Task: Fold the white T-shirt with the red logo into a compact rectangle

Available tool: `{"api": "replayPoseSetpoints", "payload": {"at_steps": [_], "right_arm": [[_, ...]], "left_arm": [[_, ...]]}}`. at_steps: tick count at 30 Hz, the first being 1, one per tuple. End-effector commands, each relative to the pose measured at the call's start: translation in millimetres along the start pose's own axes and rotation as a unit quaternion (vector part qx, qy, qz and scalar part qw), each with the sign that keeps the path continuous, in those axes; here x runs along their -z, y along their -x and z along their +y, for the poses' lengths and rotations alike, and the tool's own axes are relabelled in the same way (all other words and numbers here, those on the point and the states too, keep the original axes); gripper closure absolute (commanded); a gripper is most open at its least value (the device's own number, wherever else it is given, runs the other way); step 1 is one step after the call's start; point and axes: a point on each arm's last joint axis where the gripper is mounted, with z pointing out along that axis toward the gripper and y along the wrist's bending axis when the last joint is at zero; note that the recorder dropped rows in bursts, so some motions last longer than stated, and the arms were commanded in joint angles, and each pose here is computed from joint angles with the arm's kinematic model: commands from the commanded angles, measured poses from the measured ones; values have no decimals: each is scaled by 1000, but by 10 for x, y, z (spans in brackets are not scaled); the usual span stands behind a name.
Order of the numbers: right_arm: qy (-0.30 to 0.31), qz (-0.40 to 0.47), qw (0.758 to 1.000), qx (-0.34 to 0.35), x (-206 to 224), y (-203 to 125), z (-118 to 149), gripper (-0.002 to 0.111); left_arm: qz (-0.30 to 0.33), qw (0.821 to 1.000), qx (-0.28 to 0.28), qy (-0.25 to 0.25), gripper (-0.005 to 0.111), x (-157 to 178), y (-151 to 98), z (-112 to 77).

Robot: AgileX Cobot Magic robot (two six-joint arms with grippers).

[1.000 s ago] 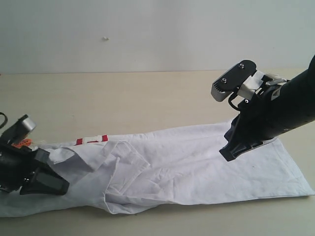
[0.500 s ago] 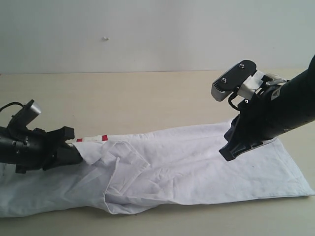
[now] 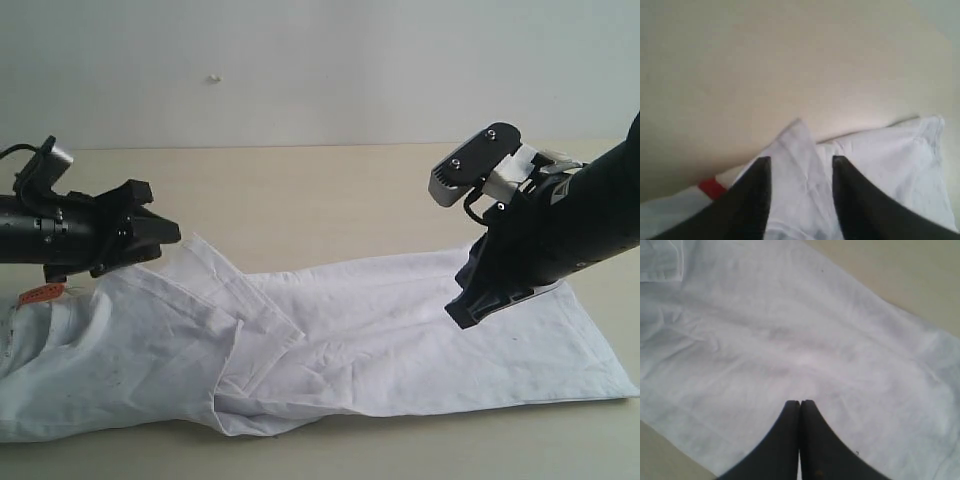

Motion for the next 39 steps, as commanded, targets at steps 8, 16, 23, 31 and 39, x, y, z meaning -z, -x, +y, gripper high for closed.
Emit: {"api": "replayPoseSetpoints", "payload": {"at_steps": [8, 16, 23, 31, 39], "right_arm": [[6, 8, 1000, -1, -3, -20, 15, 108], [8, 10, 1000, -2, -3, -23, 18, 108], [12, 9, 1000, -8, -3, -21, 25, 108], [14, 7, 1000, -14, -3, -18, 29, 108], [15, 9, 1000, -13, -3, -21, 31, 108]], "left_arm": [[46, 991, -49, 112, 48, 724, 244, 532], [81, 980, 90, 156, 21, 1097, 182, 840], [133, 966, 54, 217, 21, 1159, 97, 943], [141, 956, 48, 254, 21, 1140, 79, 1070], [195, 955, 86, 206, 21, 931, -69, 1212]]}}
